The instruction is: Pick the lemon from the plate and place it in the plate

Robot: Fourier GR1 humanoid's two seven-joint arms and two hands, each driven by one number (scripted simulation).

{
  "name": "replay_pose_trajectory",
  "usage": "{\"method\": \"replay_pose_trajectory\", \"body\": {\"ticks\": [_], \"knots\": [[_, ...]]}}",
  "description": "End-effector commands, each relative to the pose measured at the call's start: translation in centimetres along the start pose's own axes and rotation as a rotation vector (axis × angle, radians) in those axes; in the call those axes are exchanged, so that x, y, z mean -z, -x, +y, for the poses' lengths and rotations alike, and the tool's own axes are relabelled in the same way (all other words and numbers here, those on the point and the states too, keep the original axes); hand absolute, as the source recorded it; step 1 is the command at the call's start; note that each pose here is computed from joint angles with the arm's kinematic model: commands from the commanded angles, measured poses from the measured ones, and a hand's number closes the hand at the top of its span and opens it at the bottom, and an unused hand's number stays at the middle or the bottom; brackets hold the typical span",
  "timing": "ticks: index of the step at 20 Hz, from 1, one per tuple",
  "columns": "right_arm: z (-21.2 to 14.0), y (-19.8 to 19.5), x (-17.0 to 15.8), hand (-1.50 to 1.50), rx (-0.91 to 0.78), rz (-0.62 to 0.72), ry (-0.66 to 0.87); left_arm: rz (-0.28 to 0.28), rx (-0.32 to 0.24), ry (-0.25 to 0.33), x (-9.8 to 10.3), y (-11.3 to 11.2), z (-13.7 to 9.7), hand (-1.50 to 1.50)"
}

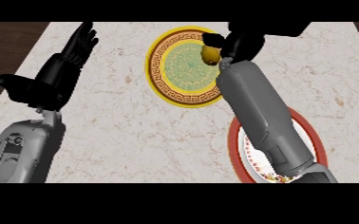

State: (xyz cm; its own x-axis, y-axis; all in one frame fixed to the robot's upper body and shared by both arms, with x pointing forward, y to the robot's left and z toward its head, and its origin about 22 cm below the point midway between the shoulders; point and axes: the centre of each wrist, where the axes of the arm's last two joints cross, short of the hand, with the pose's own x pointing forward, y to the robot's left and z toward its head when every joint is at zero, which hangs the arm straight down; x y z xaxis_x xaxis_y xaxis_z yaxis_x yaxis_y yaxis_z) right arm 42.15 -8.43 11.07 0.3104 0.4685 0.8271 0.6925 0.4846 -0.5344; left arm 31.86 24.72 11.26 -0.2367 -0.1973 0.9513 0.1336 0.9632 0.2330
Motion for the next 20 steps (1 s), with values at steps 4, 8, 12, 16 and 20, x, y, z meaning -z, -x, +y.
{"method": "replay_pose_trajectory", "body": {"ticks": [4, 8, 12, 16, 20], "knots": [[0.8, -0.1, -1.1, -1.5, 0.248, 0.09, 0.116, 0.02, 0.008, -0.025, -0.9, 1.1, -0.9, 0.0], [1.2, 2.9, -2.4, -1.5, 0.292, 0.108, 0.132, 0.032, 0.007, -0.059, -1.2, 0.3, 1.8, 0.0], [0.8, 4.1, -4.0, -1.5, 0.333, 0.065, 0.118, 0.057, 0.023, -0.073, -2.9, 1.9, 4.3, 0.0], [-1.2, 6.8, -6.6, -1.5, 0.309, 0.021, 0.074, 0.075, 0.02, -0.109, -3.0, 1.9, 3.9, 0.0], [-3.7, 9.5, -8.7, -1.5, 0.307, 0.024, 0.065, 0.085, 0.015, -0.128, -3.1, 2.4, 4.0, 0.0]]}}
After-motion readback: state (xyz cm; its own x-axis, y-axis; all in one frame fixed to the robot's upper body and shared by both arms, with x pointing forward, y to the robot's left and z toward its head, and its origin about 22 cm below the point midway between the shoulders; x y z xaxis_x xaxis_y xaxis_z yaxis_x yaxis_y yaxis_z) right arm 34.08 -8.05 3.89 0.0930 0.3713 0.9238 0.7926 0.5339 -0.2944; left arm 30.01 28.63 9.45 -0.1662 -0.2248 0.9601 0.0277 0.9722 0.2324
